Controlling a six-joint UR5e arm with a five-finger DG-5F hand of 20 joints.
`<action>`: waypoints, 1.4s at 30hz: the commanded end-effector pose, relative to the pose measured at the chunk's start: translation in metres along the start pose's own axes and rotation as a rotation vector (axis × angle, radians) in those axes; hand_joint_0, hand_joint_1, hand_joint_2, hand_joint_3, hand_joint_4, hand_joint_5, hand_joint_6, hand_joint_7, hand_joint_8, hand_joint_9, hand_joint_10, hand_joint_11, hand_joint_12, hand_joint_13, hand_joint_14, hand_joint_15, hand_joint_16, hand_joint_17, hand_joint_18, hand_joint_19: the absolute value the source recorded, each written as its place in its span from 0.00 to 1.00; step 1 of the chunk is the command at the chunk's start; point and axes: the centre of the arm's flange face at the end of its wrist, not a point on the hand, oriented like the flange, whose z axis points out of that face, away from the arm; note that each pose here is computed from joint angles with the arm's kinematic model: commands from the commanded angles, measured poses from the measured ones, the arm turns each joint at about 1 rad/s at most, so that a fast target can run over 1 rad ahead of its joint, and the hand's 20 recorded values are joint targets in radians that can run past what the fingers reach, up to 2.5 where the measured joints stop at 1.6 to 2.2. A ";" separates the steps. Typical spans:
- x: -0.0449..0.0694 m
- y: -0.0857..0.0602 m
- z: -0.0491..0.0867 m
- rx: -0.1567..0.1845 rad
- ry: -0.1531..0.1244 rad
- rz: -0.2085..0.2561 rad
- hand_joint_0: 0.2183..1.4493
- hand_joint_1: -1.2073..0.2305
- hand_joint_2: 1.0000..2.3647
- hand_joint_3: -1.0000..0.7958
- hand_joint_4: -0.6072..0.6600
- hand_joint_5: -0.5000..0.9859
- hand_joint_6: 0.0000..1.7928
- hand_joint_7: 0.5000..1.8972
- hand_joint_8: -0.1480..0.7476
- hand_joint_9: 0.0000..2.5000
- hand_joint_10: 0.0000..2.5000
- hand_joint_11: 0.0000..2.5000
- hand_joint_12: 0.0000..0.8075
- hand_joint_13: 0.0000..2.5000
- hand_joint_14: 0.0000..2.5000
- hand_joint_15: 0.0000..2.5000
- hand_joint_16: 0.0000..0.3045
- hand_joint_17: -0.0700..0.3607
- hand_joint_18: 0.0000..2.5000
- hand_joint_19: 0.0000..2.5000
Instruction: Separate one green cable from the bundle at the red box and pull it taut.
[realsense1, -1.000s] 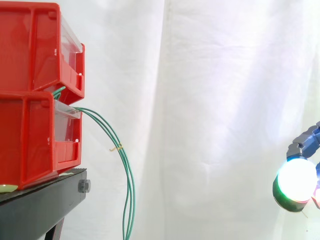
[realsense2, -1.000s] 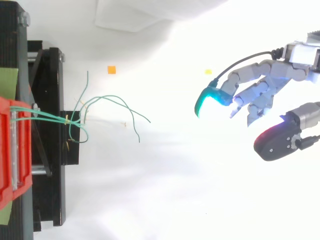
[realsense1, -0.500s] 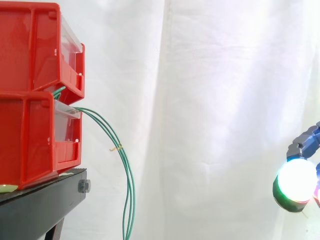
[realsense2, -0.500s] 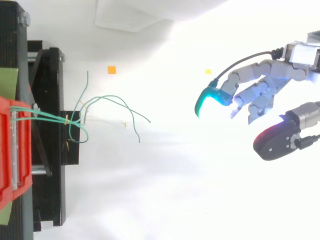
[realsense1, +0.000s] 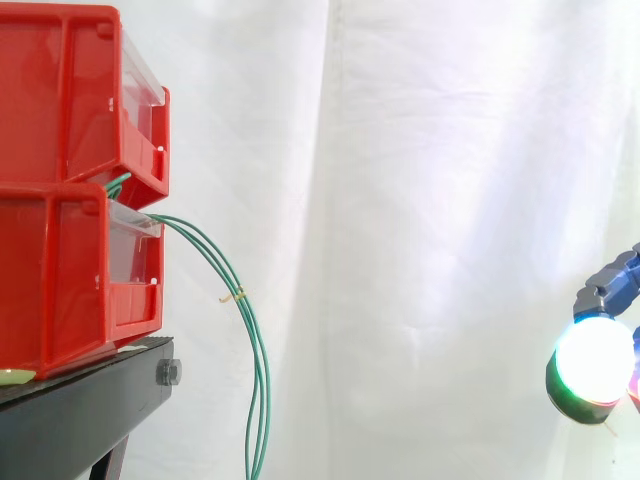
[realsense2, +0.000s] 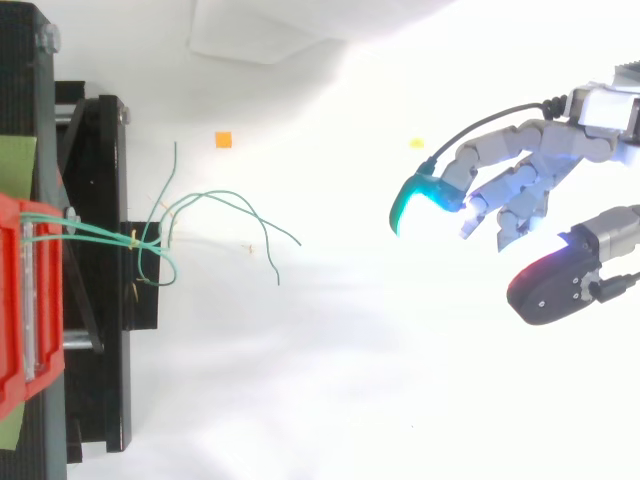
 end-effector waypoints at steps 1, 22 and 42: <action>0.000 0.000 0.000 0.001 -0.001 -0.001 0.28 0.47 0.00 0.28 0.64 0.21 0.28 0.14 0.46 0.33 0.00 0.15 0.45 0.42 0.01 0.30 0.17 0.43 0.38 0.32; 0.000 0.001 0.000 -0.001 0.000 -0.001 0.21 0.37 0.00 0.28 0.65 0.21 0.28 0.18 0.52 0.31 0.01 0.22 0.48 0.25 0.01 0.24 0.19 0.47 0.30 0.30; 0.000 0.000 0.000 0.001 -0.001 -0.001 0.30 0.23 0.00 0.28 0.62 0.22 0.28 0.16 0.44 0.49 0.01 0.32 0.52 0.51 0.01 0.22 0.16 0.42 0.35 0.27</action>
